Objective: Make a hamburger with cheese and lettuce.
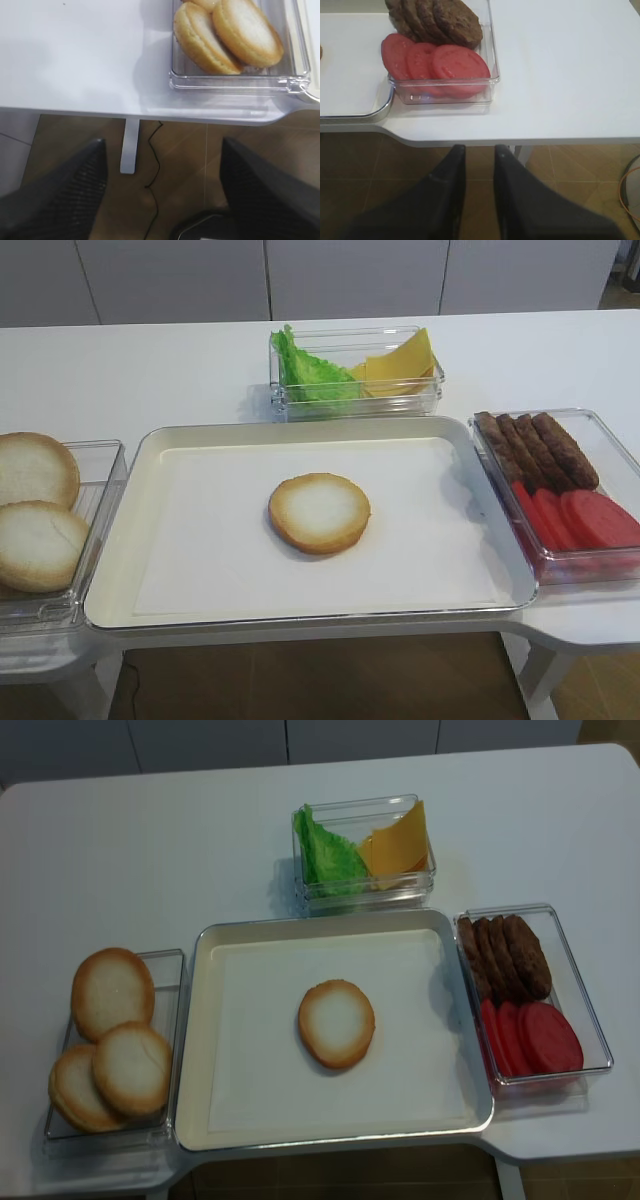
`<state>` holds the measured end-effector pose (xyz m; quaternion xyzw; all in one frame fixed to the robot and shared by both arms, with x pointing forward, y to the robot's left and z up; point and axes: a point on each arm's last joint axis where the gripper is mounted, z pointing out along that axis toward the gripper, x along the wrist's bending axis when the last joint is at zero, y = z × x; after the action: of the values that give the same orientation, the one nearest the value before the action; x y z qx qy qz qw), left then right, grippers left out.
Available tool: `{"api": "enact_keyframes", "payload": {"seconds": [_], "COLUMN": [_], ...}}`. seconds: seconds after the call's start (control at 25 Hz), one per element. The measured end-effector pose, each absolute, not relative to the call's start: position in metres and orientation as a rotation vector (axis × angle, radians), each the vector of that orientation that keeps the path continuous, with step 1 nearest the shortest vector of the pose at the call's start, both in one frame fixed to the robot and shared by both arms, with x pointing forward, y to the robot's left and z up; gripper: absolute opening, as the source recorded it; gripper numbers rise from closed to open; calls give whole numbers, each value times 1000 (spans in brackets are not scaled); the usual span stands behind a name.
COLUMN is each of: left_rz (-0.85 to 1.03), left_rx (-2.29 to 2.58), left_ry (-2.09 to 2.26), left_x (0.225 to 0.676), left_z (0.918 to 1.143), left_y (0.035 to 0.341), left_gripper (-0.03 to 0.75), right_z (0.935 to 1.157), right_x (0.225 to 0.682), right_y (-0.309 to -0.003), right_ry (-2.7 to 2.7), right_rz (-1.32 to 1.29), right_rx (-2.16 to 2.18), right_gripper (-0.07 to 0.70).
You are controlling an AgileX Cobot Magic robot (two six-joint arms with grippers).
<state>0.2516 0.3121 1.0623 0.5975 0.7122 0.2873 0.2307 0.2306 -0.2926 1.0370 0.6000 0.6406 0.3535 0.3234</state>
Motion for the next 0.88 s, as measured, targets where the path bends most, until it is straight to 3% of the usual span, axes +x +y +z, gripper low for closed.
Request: {"api": "enact_keyframes", "payload": {"seconds": [0.28, 0.88], "left_rz": [837, 907], "left_rx": [1570, 1527], "left_ry": [1880, 1798], "left_x": [230, 218], "left_z": [1046, 1045], "left_y": [310, 309], "left_gripper": [512, 512], "right_z": [1037, 1037], "right_x": [231, 231], "right_y": [-293, -293], "right_ry": [1681, 1681], "right_rz": [928, 928], "right_rx": [1574, 1574], "right_gripper": [153, 153]}}
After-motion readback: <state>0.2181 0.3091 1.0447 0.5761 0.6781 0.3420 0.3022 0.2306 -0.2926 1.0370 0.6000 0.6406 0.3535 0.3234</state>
